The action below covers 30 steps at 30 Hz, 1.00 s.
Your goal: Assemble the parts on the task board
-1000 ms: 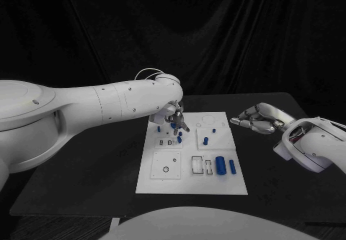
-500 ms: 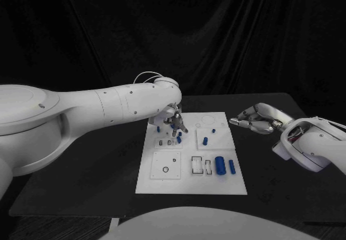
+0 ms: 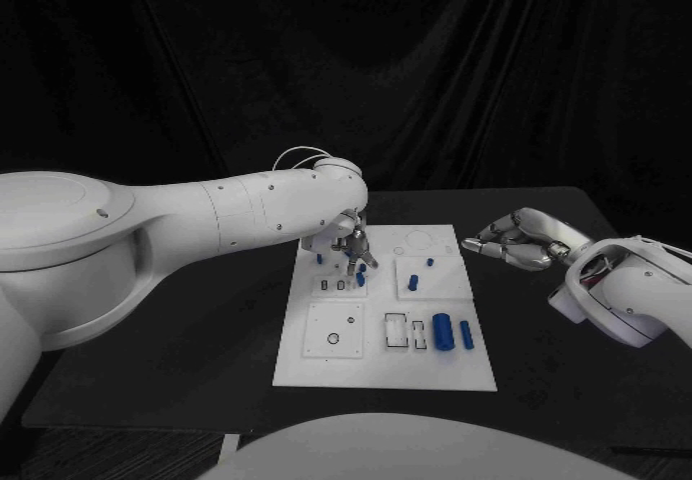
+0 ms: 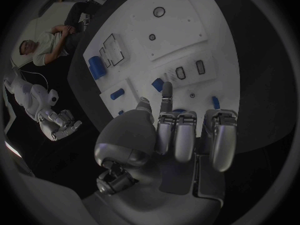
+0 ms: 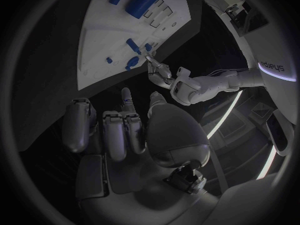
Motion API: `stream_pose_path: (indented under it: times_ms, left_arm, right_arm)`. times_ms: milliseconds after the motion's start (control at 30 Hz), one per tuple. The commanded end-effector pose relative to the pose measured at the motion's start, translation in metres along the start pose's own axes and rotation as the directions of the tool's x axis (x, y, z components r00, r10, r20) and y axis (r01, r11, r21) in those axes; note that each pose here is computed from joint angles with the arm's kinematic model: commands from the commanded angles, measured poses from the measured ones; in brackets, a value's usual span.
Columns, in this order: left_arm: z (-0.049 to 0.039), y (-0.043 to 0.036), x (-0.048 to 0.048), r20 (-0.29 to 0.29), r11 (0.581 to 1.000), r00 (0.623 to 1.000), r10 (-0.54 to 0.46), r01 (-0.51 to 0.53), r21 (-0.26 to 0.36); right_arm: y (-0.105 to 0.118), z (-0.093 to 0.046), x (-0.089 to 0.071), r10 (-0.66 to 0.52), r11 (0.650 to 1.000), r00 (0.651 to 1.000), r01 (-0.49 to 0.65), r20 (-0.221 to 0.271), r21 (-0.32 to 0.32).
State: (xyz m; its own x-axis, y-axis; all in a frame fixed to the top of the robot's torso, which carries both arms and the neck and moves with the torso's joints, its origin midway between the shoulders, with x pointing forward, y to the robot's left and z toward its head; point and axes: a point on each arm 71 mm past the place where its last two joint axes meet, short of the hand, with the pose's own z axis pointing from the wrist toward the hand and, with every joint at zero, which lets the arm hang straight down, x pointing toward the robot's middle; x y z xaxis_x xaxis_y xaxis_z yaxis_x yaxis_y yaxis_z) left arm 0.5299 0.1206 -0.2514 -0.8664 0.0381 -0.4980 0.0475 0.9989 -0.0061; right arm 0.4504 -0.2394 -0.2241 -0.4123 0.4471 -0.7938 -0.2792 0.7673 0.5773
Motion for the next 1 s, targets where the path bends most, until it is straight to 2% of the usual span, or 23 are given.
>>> stream_pose_path:
  times_ms: [33,1000]
  left_arm:
    - [0.0009,0.0001,0.0019,-0.017,1.000,1.000,0.013,-0.013,-0.019]
    - [0.0110,-0.0027,0.0129,-0.051,1.000,0.999,0.018,-0.018,-0.003]
  right_arm:
    - [-0.001,0.000,0.002,0.001,1.000,1.000,-0.001,-0.008,0.015]
    - [-0.002,0.000,0.002,0.000,1.000,1.000,0.000,-0.012,0.013]
